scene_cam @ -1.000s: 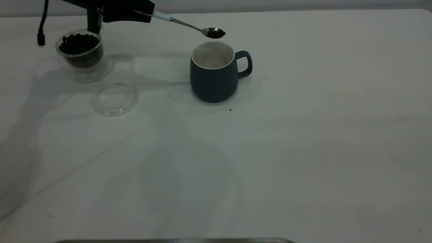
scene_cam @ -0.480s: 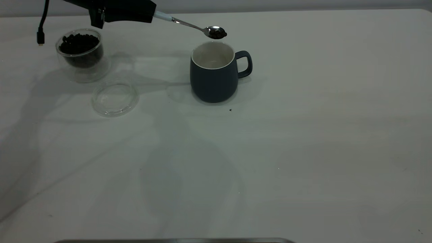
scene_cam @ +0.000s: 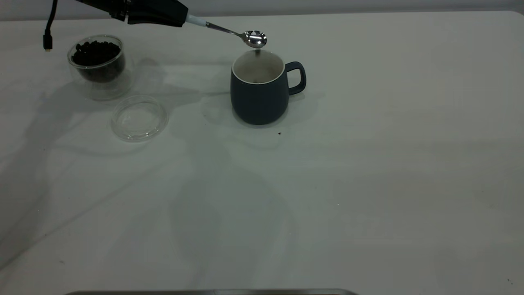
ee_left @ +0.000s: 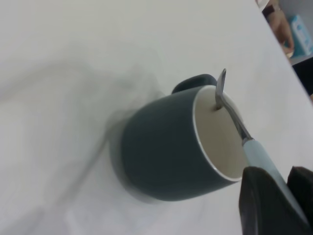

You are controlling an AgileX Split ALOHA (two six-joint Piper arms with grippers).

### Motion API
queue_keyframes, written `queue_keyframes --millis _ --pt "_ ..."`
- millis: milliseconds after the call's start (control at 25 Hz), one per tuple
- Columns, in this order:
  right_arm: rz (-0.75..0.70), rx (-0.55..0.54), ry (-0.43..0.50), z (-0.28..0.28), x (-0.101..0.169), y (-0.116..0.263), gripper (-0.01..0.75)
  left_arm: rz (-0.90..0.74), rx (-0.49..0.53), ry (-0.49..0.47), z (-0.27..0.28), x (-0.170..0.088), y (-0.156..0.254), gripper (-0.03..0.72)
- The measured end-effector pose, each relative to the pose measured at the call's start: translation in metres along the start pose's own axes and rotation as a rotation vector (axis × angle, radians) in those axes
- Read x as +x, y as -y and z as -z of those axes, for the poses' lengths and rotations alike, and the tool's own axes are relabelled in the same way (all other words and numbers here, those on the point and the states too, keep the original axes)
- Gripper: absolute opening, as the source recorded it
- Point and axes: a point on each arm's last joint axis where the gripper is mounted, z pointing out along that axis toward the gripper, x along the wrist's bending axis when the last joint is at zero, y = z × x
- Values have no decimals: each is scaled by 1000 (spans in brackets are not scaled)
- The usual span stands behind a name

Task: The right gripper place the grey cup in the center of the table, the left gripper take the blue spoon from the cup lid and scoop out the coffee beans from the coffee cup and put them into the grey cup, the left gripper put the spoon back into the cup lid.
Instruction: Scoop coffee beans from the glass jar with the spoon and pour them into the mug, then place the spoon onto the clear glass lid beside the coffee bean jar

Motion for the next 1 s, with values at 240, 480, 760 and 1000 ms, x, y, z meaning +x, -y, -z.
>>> queue_keyframes --millis 240,480,760,1000 --pt "0 0 0 0 0 0 459 -150 5 21 -2 -3 0 131" --pt "0 0 0 0 0 0 459 156 -70 90 7 -5 -5 131" --pt "0 0 0 0 0 0 459 461 -87 36 59 12 6 131" --pt "0 0 0 0 0 0 459 555 -61 9 85 8 30 131"
